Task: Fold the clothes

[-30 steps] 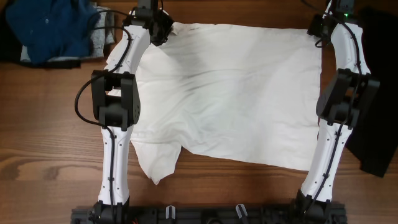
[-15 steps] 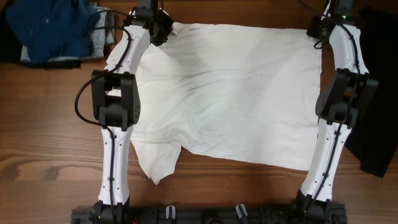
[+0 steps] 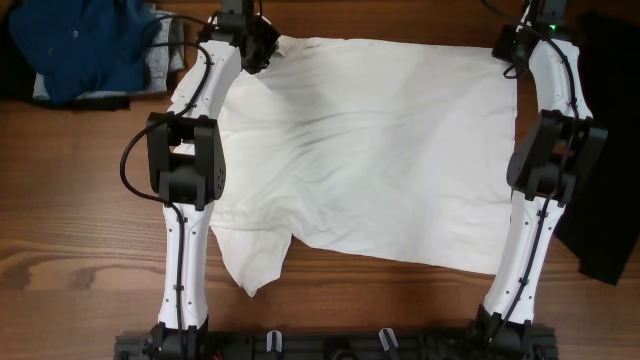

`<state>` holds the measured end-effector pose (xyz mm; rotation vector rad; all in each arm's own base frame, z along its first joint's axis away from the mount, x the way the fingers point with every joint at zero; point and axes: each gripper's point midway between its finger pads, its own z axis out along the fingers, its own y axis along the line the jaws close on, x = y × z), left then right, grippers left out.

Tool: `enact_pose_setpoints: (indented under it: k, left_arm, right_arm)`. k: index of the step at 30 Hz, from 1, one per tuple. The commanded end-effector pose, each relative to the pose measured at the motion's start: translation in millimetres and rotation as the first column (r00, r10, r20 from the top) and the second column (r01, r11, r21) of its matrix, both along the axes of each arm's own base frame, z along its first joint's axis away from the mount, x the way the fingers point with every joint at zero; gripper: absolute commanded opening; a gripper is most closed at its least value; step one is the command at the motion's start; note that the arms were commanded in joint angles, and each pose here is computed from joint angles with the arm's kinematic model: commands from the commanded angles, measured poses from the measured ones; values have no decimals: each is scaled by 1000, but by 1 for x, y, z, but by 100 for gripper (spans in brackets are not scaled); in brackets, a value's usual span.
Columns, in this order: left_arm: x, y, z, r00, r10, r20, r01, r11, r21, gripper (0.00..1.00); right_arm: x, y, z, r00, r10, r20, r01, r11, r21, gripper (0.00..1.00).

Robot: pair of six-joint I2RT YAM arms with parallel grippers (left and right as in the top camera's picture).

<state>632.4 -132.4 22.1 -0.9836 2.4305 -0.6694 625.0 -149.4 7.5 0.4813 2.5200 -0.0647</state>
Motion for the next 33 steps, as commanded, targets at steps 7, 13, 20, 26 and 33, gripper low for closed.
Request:
enact_pose_setpoints:
  k: [7,13,20,26,33]
  left_arm:
    - [-8,13,44,998,-53,34,50,994,93,4]
    - [-18,22,63,999,-49,24,45,989,144,4]
    - [-37,30,85,999,-40,-18,42,984,174,4]
    - [-62,52,80,993,7,-121,22,973,231,4]
    - [-42,20,72,995,-89,-51,95,987,133,76]
  right_arm:
    - [-8,-9,-16,997,-66,-38,66,998,-3,4]
    - [-11,-18,10,992,-122,-20,121,992,-33,4]
    - [-20,-16,25,988,-149,-36,148,989,-14,4]
    - [-22,-16,38,983,-184,-22,184,983,6,4]
    - [-21,-14,39,984,-180,-19,180,984,10,4]
